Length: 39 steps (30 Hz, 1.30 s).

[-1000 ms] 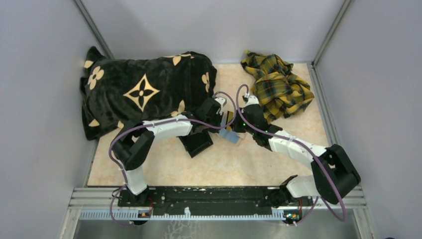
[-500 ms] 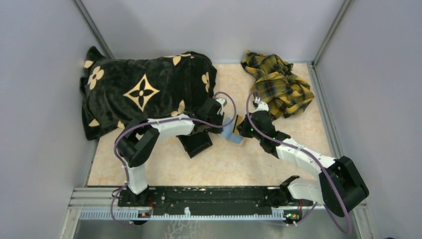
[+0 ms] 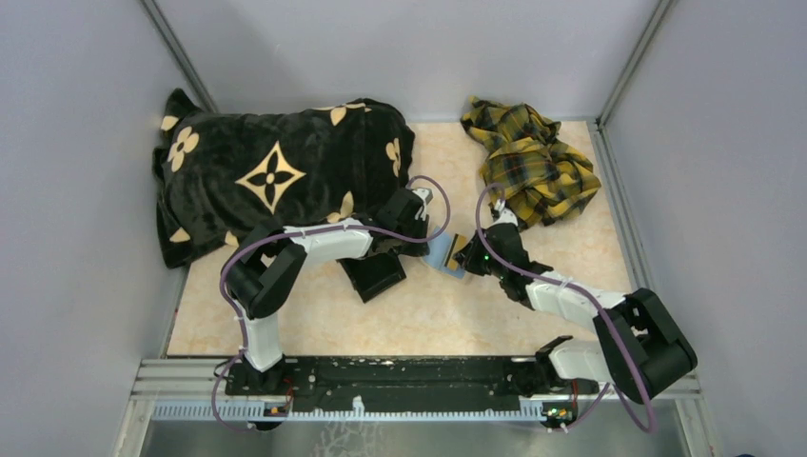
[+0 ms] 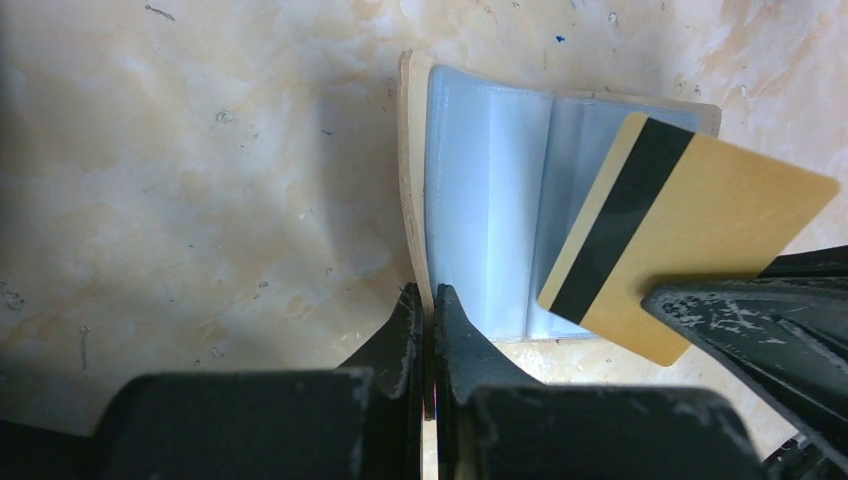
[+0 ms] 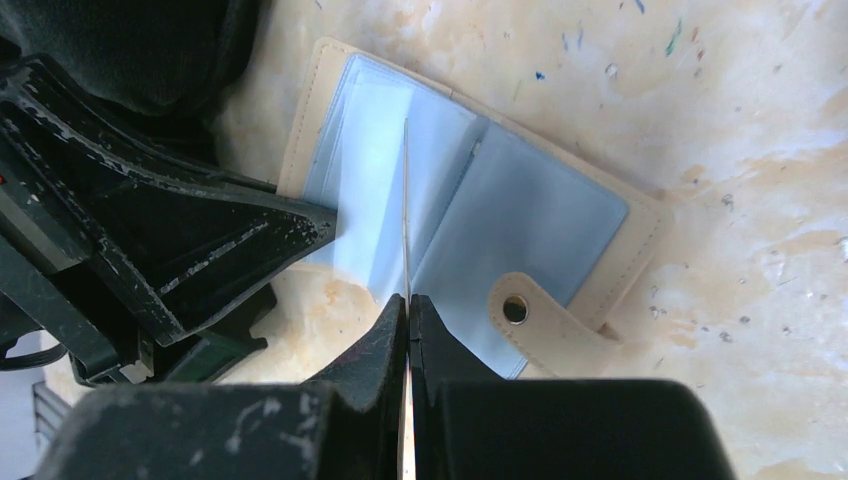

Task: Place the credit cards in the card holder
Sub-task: Open the card holder at the center of the board.

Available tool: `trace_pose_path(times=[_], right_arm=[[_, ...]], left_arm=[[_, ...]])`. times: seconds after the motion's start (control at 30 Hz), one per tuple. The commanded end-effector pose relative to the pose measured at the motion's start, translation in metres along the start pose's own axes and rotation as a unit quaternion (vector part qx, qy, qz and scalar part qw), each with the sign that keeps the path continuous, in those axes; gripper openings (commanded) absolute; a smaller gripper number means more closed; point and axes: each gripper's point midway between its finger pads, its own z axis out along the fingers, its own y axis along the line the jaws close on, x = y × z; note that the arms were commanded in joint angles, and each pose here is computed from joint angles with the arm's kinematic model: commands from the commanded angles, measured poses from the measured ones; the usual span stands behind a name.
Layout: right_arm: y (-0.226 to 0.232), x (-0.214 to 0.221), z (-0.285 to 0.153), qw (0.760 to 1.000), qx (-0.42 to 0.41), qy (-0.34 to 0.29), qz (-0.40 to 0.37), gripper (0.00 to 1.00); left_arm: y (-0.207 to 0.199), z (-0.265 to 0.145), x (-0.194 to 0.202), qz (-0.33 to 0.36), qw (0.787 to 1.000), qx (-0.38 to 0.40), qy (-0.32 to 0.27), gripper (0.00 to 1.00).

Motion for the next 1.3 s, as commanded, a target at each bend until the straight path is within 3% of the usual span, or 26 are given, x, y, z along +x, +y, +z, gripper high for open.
trace_pose_path(times=[0.0, 0.6, 0.83, 0.97, 1.27], right_arm=[[0.017, -0.011, 0.005, 0.998, -0.045, -0.022, 0.033, 0.00], [0.009, 0.008, 0.012, 0.995, -0.042, -0.001, 0.092, 0.00], [0.007, 0.014, 0.015, 0.994, -0.041, 0.009, 0.103, 0.00], [0.008, 0.011, 0.014, 0.994, -0.040, 0.006, 0.103, 0.00], [0.018, 0.000, 0.012, 0.994, -0.046, -0.001, 0.099, 0.00]], left_arm=[[0.000, 0.003, 0.011, -0.018, 1.000, 0.007, 0.014, 0.00], [-0.001, -0.001, 0.029, -0.059, 0.998, 0.022, 0.020, 0.00], [0.006, -0.009, 0.023, -0.065, 0.998, 0.019, 0.004, 0.28], [0.008, -0.010, 0.021, -0.068, 0.997, 0.026, 0.001, 0.33], [0.015, -0.012, 0.025, -0.074, 0.997, 0.032, 0.001, 0.27]])
